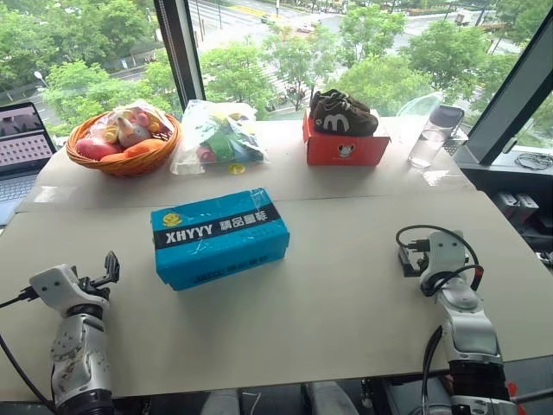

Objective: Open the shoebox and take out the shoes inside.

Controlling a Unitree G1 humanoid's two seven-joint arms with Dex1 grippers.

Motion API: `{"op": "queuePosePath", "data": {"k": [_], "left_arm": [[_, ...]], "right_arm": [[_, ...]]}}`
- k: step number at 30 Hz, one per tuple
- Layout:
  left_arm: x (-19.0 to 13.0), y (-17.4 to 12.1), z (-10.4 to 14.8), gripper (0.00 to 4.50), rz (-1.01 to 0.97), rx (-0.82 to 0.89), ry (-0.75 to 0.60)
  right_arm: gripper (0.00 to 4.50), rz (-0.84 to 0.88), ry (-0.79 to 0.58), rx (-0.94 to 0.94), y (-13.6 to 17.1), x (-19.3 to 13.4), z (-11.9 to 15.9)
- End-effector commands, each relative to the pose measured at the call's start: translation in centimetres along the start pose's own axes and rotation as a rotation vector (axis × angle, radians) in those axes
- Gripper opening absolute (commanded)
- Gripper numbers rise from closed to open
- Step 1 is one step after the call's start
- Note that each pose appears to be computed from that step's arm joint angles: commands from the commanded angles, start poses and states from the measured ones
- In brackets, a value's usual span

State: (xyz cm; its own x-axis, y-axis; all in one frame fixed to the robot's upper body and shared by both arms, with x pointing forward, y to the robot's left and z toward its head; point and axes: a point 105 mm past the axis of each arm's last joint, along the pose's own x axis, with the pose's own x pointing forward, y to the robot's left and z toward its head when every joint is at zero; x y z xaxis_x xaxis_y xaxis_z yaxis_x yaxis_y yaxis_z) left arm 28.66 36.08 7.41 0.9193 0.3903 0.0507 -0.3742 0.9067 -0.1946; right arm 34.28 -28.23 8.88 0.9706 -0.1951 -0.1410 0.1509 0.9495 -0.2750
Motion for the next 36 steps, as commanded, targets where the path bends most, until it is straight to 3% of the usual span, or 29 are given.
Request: {"op": "queuePosePath", "data": {"k": [1,4,6,11,18,20,26,31,36], "left_arm": [[-0.1,0.2,-0.9,4.48,-0.019,0.029,0.049],[0.3,-0.2,0.9,4.48,-0.188,0.115,0.059],[0.3,-0.5,2.5,4.50,-0.304,0.166,0.061],[-0.9,-2.7,4.6,3.21,-0.589,0.301,0.136],[-2.6,-7.2,4.0,0.57,-0.853,0.399,0.248],[-3.0,-8.4,3.7,0.01,-0.894,0.405,0.256],[-3.1,-10.2,3.1,0.01,-0.917,0.411,0.264],[-2.5,-11.5,3.0,0.01,-0.946,0.411,0.247],[-1.4,-13.4,3.0,0.01,-1.001,0.415,0.228]], "right_arm": [[4.50,-0.033,-0.047,-0.014,-1.3,-0.2,1.2],[4.50,0.142,-0.083,0.000,1.1,-0.1,3.0],[3.98,0.333,-0.106,-0.010,3.8,-0.5,4.3],[2.53,0.663,-0.138,-0.117,8.8,-1.4,6.4],[0.02,0.861,-0.177,-0.252,14.7,1.1,8.9],[0.00,0.896,-0.183,-0.278,16.0,1.9,9.3],[0.00,1.077,-0.182,-0.415,19.5,1.7,8.7],[0.00,1.200,-0.255,-0.416,22.9,-0.6,9.9],[0.00,1.192,-0.288,-0.363,22.8,-1.7,10.9]]}}
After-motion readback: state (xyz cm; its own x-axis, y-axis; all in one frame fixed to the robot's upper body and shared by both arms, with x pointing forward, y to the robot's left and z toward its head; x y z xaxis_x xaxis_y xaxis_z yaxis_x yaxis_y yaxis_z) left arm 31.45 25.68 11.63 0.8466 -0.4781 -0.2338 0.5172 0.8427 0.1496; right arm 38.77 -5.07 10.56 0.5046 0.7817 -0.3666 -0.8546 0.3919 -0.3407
